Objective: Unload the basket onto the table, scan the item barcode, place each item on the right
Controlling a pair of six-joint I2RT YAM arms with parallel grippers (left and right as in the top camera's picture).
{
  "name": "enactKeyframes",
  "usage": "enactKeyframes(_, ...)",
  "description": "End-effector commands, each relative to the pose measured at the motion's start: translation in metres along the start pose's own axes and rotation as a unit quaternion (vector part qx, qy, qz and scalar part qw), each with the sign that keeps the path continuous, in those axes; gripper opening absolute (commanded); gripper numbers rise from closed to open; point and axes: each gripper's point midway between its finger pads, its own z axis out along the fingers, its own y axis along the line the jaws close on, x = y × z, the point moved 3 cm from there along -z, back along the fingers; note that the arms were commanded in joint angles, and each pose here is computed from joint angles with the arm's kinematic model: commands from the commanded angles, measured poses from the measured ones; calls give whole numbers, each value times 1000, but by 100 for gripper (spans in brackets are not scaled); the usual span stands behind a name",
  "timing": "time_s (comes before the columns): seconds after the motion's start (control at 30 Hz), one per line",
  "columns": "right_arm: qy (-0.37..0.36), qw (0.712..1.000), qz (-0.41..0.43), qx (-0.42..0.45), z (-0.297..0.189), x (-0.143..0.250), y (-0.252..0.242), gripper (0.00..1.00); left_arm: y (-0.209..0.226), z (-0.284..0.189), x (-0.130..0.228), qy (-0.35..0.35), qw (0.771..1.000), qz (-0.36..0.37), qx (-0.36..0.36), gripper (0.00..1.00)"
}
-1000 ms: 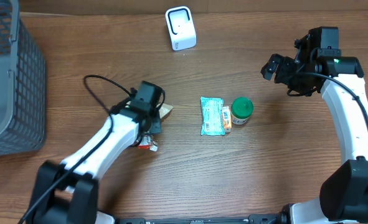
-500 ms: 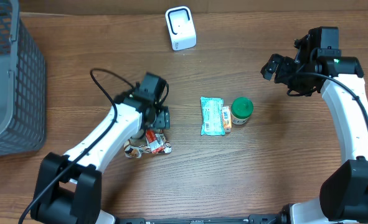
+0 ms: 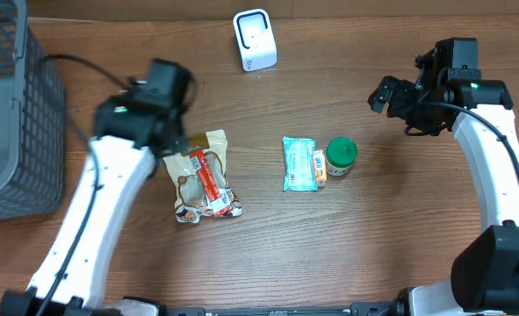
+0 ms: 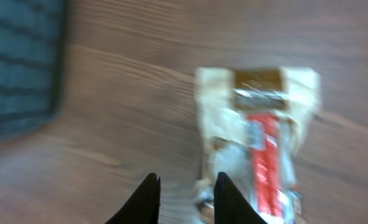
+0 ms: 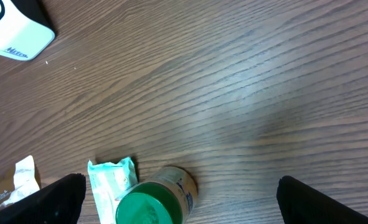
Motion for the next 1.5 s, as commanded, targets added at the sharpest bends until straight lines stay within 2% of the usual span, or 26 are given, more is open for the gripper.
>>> enactKeyframes(0.0,-10,1000,2,-6,-6,-5,1,100,50,-11,-19,-36,995,-88,-43,20)
enactKeyframes(0.07,-10,1000,2,-6,-6,-5,1,100,75,-7,-22,-28,990,-131,-47,18)
enactKeyframes(0.13,-10,1000,2,-6,-6,-5,1,100,88,-3,-22,-20,987,-151,-50,13)
enactKeyframes(0.23,-10,1000,2,-6,-6,-5,1,100,103,-1,-20,-10,984,-165,-65,11)
enactKeyframes(0.5,-10,1000,2,-6,-6,-5,1,100,145,-3,-20,-27,968,-202,-146,15)
enactKeyframes(0.7,-10,1000,2,-6,-6,-5,1,100,170,-2,-16,-24,948,-279,-149,15)
enactKeyframes(0.8,-11,1000,2,-6,-6,-5,1,100,173,1,-16,-19,947,-294,-130,14)
enactKeyframes(1.07,-10,1000,2,-6,-6,-5,1,100,167,3,-18,-14,955,-276,-107,15)
enactKeyframes(1.33,-10,1000,2,-6,-6,-5,1,100,175,1,-15,-16,950,-283,-130,17)
enactKeyframes(1.47,-10,1000,2,-6,-6,-5,1,100,172,2,-17,-17,950,-292,-113,19)
